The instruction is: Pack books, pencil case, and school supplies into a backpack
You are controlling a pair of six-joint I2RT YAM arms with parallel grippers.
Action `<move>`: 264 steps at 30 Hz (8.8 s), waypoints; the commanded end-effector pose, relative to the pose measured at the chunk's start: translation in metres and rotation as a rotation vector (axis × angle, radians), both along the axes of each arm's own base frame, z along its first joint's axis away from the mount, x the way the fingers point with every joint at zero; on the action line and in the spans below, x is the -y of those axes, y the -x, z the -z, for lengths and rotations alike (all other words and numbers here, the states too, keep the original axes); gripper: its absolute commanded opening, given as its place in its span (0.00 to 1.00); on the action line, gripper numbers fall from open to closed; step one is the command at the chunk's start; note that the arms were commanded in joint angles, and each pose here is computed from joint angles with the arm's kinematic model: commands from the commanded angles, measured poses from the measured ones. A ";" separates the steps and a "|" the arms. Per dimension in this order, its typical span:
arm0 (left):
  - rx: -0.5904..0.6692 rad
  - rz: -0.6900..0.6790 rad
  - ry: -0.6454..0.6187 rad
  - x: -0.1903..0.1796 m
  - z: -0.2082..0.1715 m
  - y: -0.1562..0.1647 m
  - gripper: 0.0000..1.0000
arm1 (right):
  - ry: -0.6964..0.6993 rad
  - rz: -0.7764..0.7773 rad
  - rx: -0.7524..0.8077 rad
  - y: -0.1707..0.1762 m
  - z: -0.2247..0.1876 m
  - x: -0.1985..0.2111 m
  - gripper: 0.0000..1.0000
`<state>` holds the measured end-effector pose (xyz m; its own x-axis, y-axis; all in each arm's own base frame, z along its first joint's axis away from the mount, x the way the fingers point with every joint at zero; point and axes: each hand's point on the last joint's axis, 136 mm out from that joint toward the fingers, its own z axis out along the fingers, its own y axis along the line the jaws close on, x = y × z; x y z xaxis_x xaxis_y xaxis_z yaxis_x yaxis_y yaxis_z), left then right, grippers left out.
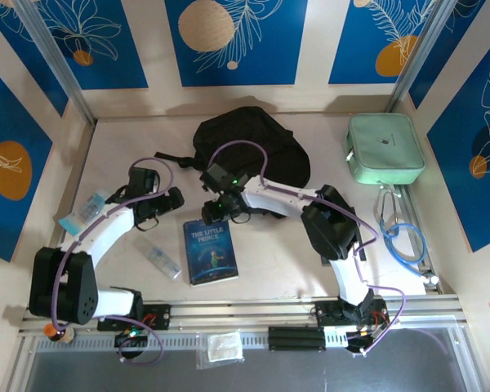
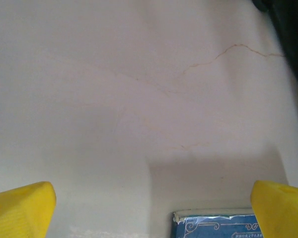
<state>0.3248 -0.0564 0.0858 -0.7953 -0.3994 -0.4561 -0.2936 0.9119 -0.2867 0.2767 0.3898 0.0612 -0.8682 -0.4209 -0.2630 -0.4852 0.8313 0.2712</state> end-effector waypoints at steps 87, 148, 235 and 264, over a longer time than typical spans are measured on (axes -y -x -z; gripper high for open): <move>0.129 0.327 0.696 0.114 -0.029 -0.023 0.32 | -0.017 0.231 -0.203 -0.066 0.067 0.010 0.42; 0.637 0.017 0.994 0.164 -0.252 -0.162 0.00 | -1.173 0.729 -0.154 -0.110 -0.166 0.134 1.00; 0.253 1.456 -0.258 0.344 -0.037 -0.017 0.61 | -0.734 1.056 0.357 -0.073 -0.190 0.360 0.00; 0.206 1.440 -0.073 0.349 -0.065 -0.027 0.09 | -0.737 1.062 0.354 -0.067 -0.189 0.362 0.00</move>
<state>0.3613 -0.4004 0.1426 -0.3456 0.7384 -0.5791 0.9096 0.4152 -0.0133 0.3434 0.0264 0.2268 -0.5397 0.7607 -0.3606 0.2404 0.5498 0.8000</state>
